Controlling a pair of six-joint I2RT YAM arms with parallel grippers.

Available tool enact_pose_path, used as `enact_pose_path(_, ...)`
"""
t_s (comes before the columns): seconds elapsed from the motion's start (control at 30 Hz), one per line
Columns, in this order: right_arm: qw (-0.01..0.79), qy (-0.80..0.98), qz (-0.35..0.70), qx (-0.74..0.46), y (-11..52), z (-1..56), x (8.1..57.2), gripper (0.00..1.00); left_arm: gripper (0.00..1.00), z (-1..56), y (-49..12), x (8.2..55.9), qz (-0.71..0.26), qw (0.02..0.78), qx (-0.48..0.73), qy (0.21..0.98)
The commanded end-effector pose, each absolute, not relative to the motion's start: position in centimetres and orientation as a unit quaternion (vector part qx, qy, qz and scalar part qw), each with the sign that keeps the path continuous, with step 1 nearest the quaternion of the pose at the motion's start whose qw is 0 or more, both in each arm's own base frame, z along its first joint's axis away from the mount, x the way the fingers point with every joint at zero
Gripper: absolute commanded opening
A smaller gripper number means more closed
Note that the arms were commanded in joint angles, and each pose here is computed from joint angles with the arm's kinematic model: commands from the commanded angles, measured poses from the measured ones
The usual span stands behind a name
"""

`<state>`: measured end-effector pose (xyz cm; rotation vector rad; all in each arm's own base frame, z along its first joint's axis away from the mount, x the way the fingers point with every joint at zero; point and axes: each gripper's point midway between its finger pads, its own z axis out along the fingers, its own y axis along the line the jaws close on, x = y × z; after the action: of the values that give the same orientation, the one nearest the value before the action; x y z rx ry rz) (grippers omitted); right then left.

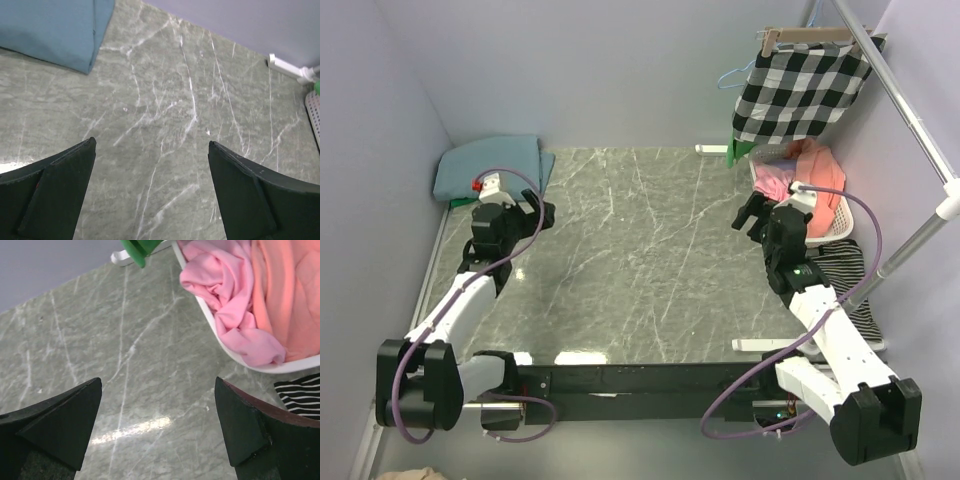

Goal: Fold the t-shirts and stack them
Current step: Grab crumpled tshirt from bin with the right arm

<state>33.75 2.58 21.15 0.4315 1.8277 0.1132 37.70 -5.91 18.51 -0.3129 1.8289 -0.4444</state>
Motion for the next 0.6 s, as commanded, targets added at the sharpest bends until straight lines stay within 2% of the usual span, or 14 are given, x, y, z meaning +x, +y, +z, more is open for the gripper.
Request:
enact_pose_path(0.0, 0.611, 0.766, 0.01, 0.2, 1.1, 22.3, 34.5, 1.0, 1.0, 21.8, -4.9, 37.6, -0.189, 0.623, -0.159, 0.743)
enact_pose_path(0.2, 0.591, 0.765, -0.076, 0.244, -2.1, 25.1, 36.3, 1.0, 1.0, 22.4, -5.5, 37.3, -0.216, 0.62, -0.166, 0.736)
enact_pose_path(0.23, 0.604, 0.753, -0.081, 0.25, -2.6, 27.2, 36.8, 1.0, 0.99, 22.2, -5.7, 37.5, -0.22, 0.616, -0.167, 0.738)
enact_pose_path(0.43, 0.575, 0.74, -0.089, 0.337, -9.9, 30.4, 41.0, 1.0, 0.99, 18.9, -8.0, 39.3, -0.261, 0.537, -0.13, 0.792)
enact_pose_path(0.57, 0.547, 0.751, -0.089, 0.359, -13.2, 29.1, 44.5, 1.0, 0.99, 16.6, -9.8, 40.2, -0.296, 0.499, -0.108, 0.807)
